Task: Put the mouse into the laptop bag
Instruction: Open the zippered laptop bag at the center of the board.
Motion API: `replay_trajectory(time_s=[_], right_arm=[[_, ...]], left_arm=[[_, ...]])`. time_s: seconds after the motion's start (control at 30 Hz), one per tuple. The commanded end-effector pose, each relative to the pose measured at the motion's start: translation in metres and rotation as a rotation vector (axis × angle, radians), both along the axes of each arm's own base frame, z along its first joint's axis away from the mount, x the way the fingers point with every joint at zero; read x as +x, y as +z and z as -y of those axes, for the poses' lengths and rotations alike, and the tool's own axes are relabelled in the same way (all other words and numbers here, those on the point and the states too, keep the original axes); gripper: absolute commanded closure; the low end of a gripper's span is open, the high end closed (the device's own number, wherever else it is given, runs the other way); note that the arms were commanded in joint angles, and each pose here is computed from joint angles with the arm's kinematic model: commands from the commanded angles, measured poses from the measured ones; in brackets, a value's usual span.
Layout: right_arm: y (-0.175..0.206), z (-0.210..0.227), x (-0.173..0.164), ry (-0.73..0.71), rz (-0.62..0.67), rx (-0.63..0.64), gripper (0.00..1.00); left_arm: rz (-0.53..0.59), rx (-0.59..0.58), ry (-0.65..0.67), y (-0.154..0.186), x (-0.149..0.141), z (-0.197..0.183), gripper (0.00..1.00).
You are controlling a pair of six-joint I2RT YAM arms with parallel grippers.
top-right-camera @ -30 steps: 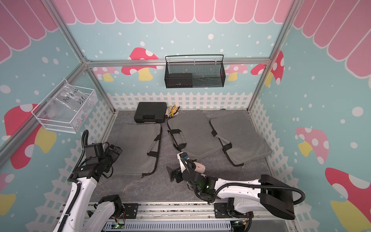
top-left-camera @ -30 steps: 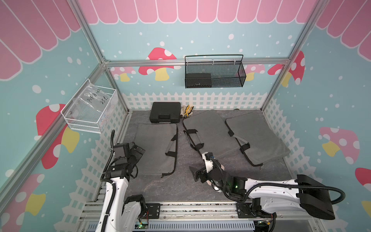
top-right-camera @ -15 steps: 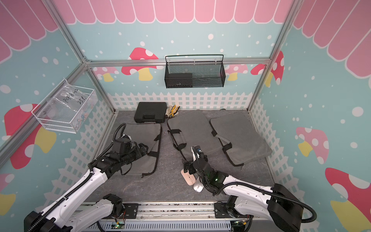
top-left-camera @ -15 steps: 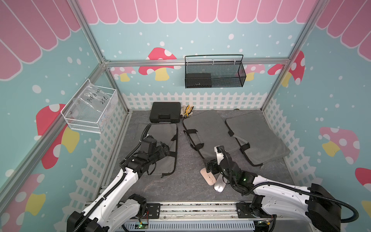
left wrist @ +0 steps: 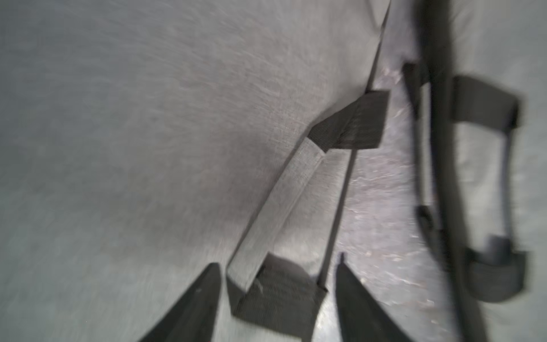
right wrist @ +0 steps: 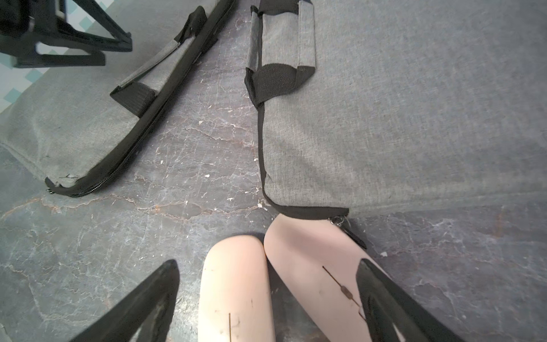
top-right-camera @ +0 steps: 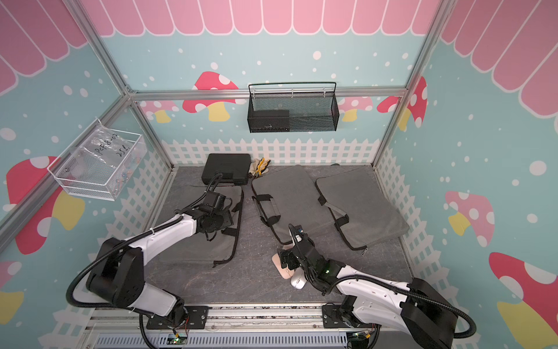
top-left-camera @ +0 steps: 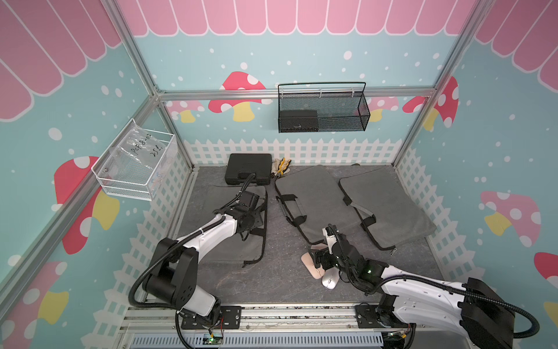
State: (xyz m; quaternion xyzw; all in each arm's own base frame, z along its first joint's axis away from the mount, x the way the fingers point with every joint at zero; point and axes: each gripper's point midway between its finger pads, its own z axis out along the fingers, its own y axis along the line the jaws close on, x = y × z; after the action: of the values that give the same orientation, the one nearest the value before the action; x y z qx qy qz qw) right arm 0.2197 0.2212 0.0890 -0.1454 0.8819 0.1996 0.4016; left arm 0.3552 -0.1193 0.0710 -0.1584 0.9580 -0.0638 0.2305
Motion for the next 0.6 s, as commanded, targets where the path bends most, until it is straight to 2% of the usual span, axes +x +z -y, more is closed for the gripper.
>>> replay_trajectory(time_s=[0.0,0.23,0.43,0.57], right_arm=[[0.0,-0.008,-0.001,0.039,-0.04,-0.023,0.06],[-0.023,-0.008,-0.02,0.095,-0.147,-0.061,0.06],[-0.026,-0.002,-0.029,0.095,-0.171,-0.043,0.05],[-0.028,-0.006,-0.033,0.111,-0.193,-0.021,0.05]], left_arm=[[-0.058,0.052,-0.036,-0.015,0.004,0.005,0.49],[-0.106,0.086,-0.031,-0.027,0.011,0.006,0.47],[-0.1,0.158,0.006,-0.024,0.011,-0.007,0.29],[-0.101,0.221,0.033,-0.021,0.014,-0.019,0.26]])
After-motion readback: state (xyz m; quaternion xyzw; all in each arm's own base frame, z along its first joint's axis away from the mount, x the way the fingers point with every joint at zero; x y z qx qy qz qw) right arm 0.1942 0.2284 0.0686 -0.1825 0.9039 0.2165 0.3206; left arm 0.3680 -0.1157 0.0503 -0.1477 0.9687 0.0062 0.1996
